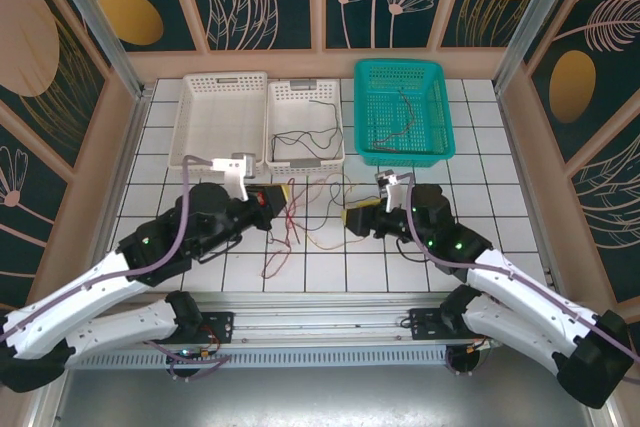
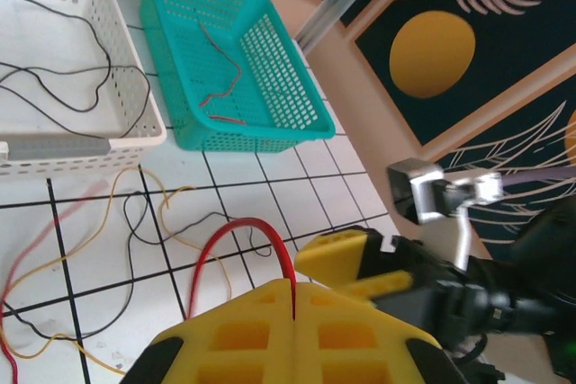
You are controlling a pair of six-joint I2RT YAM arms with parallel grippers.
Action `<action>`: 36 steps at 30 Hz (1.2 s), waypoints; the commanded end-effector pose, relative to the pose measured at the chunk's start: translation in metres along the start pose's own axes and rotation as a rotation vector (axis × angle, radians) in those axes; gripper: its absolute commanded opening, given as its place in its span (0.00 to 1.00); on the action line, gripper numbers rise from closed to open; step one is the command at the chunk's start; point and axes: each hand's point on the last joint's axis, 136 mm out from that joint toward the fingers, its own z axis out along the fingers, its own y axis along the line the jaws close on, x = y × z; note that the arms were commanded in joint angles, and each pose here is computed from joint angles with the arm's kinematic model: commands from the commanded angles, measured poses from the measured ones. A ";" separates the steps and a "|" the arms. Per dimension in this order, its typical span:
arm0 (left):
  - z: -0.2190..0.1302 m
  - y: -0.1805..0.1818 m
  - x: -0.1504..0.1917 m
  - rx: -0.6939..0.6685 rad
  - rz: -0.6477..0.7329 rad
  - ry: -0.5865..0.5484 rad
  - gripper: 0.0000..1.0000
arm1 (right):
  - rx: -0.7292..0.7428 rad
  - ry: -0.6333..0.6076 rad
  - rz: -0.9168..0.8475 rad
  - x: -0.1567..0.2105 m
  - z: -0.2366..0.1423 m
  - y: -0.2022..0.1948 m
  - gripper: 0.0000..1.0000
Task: Untangle the cables
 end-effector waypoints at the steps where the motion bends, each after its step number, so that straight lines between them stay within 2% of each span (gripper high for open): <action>1: 0.008 -0.020 -0.009 0.069 0.009 -0.021 0.00 | -0.218 -0.065 -0.118 -0.018 -0.010 0.056 0.67; 6: 0.034 -0.023 0.005 0.077 0.011 0.035 0.00 | -0.303 -0.068 -0.167 -0.012 -0.006 0.080 0.67; 10: 0.050 -0.026 0.013 0.087 0.006 0.066 0.00 | -0.302 -0.089 -0.181 -0.015 -0.003 0.083 0.67; 11: 0.050 -0.036 0.006 0.110 0.002 0.053 0.00 | -0.310 -0.087 -0.182 -0.015 -0.001 0.084 0.68; 18: 0.063 -0.045 0.009 0.142 -0.011 0.072 0.00 | -0.273 -0.037 -0.172 -0.008 0.021 0.077 0.65; 21: 0.063 -0.048 0.008 0.159 -0.019 0.072 0.00 | -0.287 -0.043 -0.170 -0.010 0.024 0.081 0.49; 23: 0.064 -0.049 0.010 0.163 -0.022 0.078 0.00 | -0.275 -0.058 -0.169 -0.014 0.023 0.081 0.21; 25: 0.064 -0.048 0.012 0.163 -0.020 0.085 0.00 | -0.254 -0.085 -0.171 -0.020 0.018 0.079 0.00; 29: 0.057 -0.038 0.021 0.152 -0.013 0.104 0.00 | -0.193 -0.164 -0.169 -0.032 0.000 0.072 0.00; 31: 0.053 -0.025 0.033 0.130 -0.012 0.125 0.21 | -0.166 -0.199 -0.164 -0.037 -0.010 0.067 0.00; 36: 0.043 -0.001 0.064 0.126 -0.026 0.181 0.47 | -0.145 -0.233 -0.132 -0.047 -0.025 0.059 0.00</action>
